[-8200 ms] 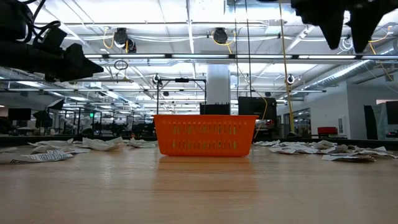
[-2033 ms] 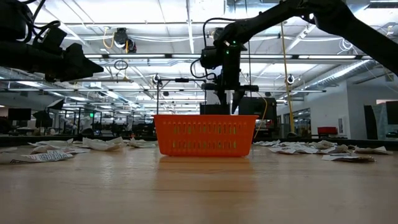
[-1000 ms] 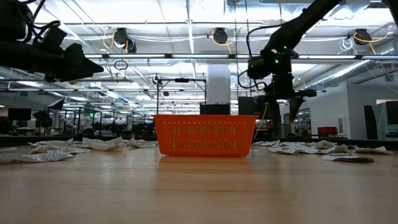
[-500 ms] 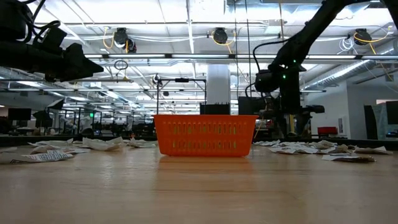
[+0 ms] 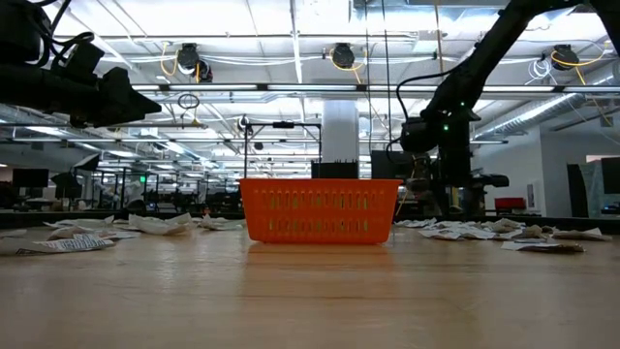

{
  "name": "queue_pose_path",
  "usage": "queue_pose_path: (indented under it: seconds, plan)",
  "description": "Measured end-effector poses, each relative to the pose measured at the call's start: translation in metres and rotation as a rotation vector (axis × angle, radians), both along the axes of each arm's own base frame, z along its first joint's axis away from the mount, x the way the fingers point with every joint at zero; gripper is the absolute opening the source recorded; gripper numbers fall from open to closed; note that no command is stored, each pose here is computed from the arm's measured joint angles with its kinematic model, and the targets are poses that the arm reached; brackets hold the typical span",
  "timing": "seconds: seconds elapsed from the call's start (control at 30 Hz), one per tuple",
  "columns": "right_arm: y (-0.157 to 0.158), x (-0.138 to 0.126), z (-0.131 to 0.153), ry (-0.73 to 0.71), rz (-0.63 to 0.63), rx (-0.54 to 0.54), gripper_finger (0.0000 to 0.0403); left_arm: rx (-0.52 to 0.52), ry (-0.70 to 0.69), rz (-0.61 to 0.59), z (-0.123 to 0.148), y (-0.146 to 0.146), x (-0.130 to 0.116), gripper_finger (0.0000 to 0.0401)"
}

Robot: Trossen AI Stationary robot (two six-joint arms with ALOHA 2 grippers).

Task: Pick & Place First Aid Supplies
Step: Put the blue alcohol pad into the blue bin

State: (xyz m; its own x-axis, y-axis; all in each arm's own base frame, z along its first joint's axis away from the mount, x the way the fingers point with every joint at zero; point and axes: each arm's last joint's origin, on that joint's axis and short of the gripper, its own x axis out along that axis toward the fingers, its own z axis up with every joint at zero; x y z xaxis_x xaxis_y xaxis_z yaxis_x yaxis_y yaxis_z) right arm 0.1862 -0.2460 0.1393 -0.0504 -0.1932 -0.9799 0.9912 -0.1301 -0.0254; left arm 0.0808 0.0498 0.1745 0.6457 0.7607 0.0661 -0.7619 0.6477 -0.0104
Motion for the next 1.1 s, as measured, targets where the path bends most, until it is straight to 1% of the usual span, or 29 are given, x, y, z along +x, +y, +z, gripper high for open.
queue_pose_path:
  seconds: [0.07,0.27,0.3,0.47,0.67,0.87,1.0,1.1]
  plan:
    - [0.000,0.000,0.000,0.001,0.011,0.004,0.0112,0.000,0.001,0.000,0.000,0.000,0.000,0.0306]
    - [0.001,0.000,0.001,0.003,0.044,0.005,0.0017,0.000,0.001,0.000,0.000,0.000,0.000,0.0305]
    - [0.002,0.000,0.003,0.004,0.055,0.005,0.0009,0.000,0.000,0.000,0.000,0.000,0.000,0.0306]
    - [0.014,-0.001,0.016,0.011,0.084,0.022,0.0013,0.000,0.000,0.000,0.000,0.000,0.000,0.0306]
    - [0.028,-0.006,0.037,0.025,0.102,0.031,0.0004,0.000,0.000,0.000,0.000,0.000,0.000,0.0306]
    - [0.040,-0.010,0.057,0.012,0.070,0.016,0.0002,0.000,0.000,0.000,0.000,0.000,0.000,0.0306]
    - [0.044,-0.007,0.060,0.001,0.061,0.010,0.0002,0.000,0.001,0.000,0.000,0.000,0.000,0.0306]
    - [0.042,0.005,0.067,-0.011,0.085,0.000,0.0001,0.000,0.000,0.000,0.000,0.000,0.000,0.0306]
